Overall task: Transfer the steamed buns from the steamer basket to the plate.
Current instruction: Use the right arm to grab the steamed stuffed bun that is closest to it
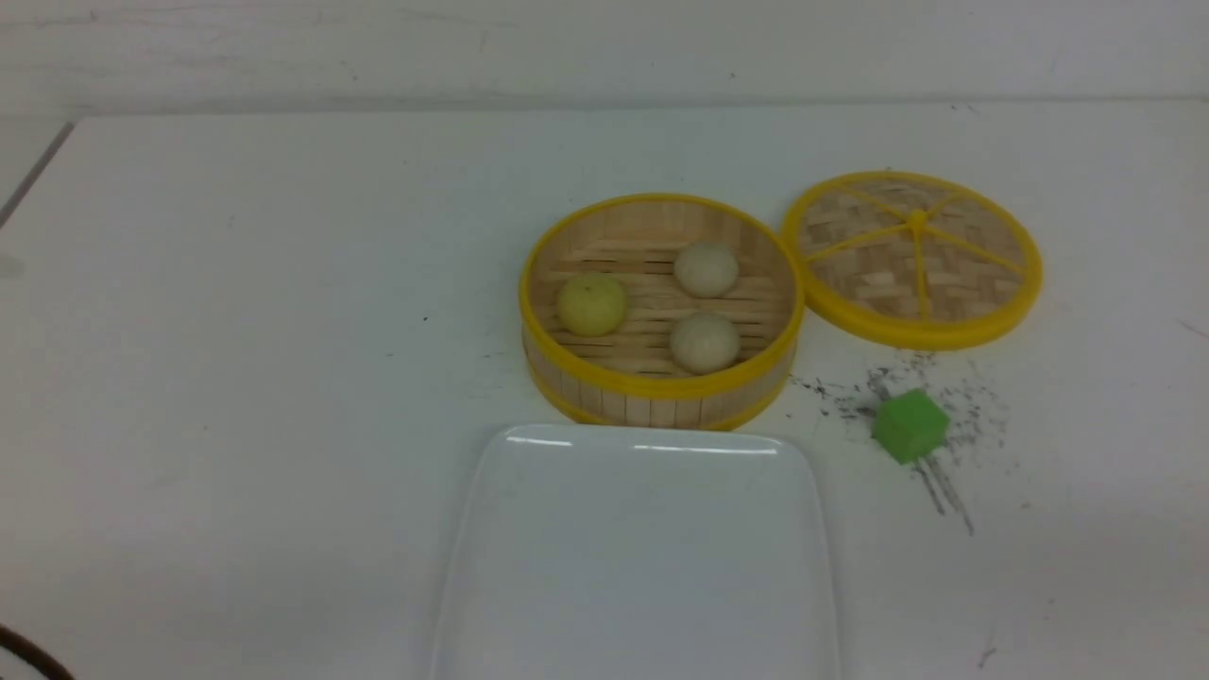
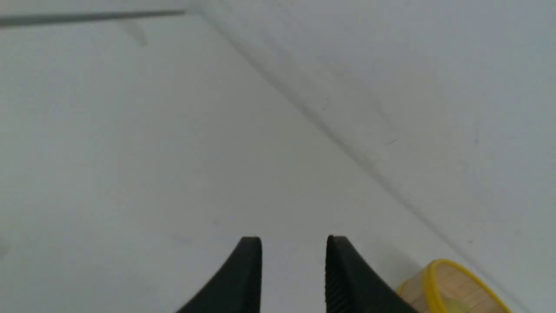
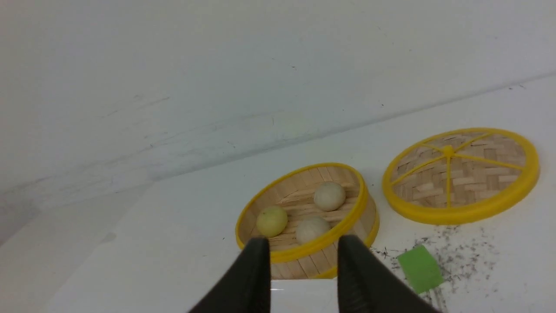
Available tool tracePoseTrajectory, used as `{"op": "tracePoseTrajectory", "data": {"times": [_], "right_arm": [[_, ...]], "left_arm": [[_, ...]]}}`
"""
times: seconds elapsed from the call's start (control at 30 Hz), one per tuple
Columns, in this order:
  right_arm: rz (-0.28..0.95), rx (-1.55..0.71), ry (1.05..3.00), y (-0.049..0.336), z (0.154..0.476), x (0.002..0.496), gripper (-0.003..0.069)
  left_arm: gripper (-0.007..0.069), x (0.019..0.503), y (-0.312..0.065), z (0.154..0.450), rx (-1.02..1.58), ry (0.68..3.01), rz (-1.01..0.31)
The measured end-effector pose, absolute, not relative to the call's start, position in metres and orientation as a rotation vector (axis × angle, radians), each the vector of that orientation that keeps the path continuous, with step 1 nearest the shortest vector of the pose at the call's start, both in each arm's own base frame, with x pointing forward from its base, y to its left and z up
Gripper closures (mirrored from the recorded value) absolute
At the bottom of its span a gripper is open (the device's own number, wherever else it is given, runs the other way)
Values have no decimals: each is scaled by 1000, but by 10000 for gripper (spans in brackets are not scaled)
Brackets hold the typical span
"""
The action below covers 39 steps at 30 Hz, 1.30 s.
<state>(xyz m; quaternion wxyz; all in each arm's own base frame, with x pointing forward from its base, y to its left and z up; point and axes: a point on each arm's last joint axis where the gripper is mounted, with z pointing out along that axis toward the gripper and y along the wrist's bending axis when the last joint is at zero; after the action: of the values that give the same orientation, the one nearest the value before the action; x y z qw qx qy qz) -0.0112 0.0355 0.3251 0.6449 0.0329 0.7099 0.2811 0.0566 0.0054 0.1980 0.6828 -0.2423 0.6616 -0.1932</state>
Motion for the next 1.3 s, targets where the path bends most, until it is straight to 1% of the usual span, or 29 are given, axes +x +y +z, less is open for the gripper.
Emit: {"op": "tracePoseTrajectory", "data": {"times": [0.1, 0.13, 0.17, 0.23, 0.33, 0.43, 0.47, 0.53, 0.57, 0.63, 0.7, 0.73, 0.83, 0.93, 0.97, 1.17, 1.27, 1.3], "right_arm": [[677, 36, 1610, 39, 327, -10, 417], [681, 29, 1612, 40, 328, -9, 417], [690, -24, 1644, 43, 332, -5, 417], [693, -103, 1681, 47, 338, 2, 417], [668, -279, 1740, 54, 361, 19, 417], [666, -342, 1770, 55, 389, 41, 417], [661, -350, 1779, 55, 398, 51, 417], [656, -360, 1791, 55, 409, 63, 417], [634, -386, 1795, 54, 420, 75, 417], [606, -438, 1834, 53, 432, 102, 417], [586, -470, 1843, 53, 439, 113, 417], [590, -499, 1884, 53, 442, 133, 417], [626, -546, 1967, 54, 443, 170, 417], [656, -612, 2044, 54, 437, 206, 417], [666, -642, 2084, 54, 429, 226, 417], [721, -753, 2128, 61, 411, 279, 417], [722, -834, 2115, 76, 406, 293, 417], [700, -881, 2115, 87, 398, 303, 417]], "left_arm": [[383, 56, -1, 210, -402, 1392, -459], [383, 56, -2, 211, -394, 1383, -469], [383, 55, -4, 215, -404, 1354, -518], [382, 54, -4, 223, -424, 1326, -563], [376, 52, -7, 247, -385, 1280, -601], [375, 52, -13, 277, -302, 1252, -638], [375, 53, -16, 286, -273, 1253, -655], [375, 57, -19, 294, -236, 1270, -665], [375, 61, -22, 305, -202, 1291, -681], [375, 70, -26, 313, -145, 1359, -679], [375, 74, -28, 315, -118, 1393, -671], [375, 80, -30, 317, -82, 1441, -657], [375, 87, -33, 319, -18, 1506, -623], [375, 89, -32, 323, -2, 1516, -586], [375, 89, -31, 324, -10, 1512, -571], [375, 89, -29, 328, -11, 1501, -550], [375, 88, -30, 328, 9, 1508, -540], [375, 88, -31, 327, 29, 1514, -539]]}}
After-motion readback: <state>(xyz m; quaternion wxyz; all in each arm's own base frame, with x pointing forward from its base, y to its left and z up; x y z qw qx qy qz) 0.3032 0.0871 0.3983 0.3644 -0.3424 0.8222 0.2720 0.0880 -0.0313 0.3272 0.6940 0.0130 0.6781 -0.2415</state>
